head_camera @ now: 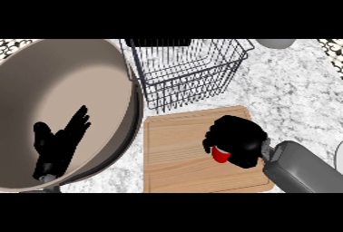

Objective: Pick the can from the cutting board and place it in the basket

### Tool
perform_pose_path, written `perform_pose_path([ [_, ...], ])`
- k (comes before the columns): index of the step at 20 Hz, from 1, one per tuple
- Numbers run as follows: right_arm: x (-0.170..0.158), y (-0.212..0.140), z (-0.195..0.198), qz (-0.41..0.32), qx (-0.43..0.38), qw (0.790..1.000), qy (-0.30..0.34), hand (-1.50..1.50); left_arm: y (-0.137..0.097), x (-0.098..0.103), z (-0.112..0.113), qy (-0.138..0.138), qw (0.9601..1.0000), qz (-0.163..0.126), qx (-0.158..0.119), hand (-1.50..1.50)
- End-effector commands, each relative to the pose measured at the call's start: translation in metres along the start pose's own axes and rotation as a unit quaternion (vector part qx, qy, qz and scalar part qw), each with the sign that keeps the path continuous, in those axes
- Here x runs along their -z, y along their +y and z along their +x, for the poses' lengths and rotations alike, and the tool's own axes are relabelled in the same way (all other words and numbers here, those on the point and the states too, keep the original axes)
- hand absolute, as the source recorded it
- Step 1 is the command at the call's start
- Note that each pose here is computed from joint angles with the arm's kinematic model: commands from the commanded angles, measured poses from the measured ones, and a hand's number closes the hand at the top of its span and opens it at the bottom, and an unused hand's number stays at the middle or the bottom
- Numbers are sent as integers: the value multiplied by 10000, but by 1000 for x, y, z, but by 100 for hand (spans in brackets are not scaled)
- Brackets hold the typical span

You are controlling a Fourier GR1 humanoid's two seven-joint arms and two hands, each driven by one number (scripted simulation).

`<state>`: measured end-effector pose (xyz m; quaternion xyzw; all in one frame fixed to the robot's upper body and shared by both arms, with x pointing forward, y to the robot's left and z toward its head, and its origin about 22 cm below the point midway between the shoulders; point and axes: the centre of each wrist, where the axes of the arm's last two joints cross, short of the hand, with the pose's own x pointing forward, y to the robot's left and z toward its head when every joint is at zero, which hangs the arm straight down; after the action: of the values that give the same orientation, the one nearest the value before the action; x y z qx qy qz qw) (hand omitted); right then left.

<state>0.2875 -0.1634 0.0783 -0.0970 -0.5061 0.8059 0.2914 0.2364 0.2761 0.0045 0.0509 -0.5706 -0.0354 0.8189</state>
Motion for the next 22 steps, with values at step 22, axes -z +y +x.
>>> perform_pose_path([
  [22,65,-20,168,-2386,2372,9198,2018,150,3,-8,-42,987,9951,99,57,0],
])
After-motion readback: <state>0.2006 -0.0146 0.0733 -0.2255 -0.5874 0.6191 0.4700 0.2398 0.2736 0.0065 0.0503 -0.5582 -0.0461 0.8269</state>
